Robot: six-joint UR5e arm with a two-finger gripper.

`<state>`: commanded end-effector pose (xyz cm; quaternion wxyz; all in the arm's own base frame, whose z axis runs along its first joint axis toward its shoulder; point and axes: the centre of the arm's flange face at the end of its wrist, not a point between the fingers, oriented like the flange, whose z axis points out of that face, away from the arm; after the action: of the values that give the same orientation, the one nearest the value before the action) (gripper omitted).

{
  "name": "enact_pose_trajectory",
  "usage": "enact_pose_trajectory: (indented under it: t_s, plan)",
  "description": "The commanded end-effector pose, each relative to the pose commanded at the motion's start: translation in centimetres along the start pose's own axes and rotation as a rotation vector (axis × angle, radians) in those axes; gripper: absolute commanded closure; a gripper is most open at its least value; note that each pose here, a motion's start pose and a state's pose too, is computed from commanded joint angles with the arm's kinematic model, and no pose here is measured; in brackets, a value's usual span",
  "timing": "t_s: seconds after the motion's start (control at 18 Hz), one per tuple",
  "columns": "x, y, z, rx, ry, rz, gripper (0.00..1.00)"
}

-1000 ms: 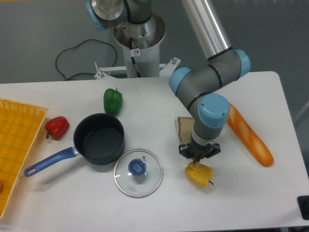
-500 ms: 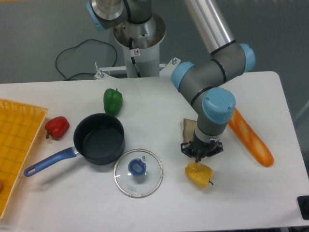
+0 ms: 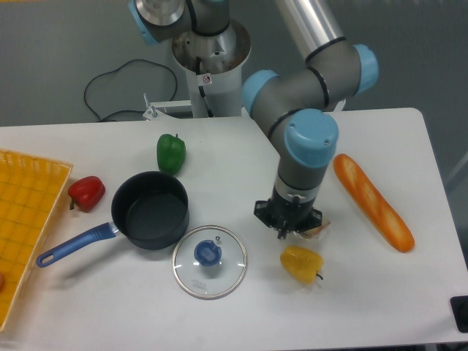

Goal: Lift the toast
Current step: 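Carry the held toast slice toward the saucepan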

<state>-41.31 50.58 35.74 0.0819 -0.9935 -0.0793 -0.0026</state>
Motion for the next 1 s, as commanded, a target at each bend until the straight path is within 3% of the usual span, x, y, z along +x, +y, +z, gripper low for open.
enact_pose_trajectory:
  t_s: [0.28, 0.5, 0.67, 1.0]
  plan:
    - [5.3, -1.9, -3.9, 0.041, 0.004, 0.151, 0.88]
    - [7.4, -3.0, -6.0, 0.17, 0.094, 0.159, 0.88]
    - [8.3, -2.6, -8.2, 0.192, 0.088, 0.168, 0.88]
    - [11.2, -4.1, -9.0, 0.235, 0.105, 0.249, 0.88]
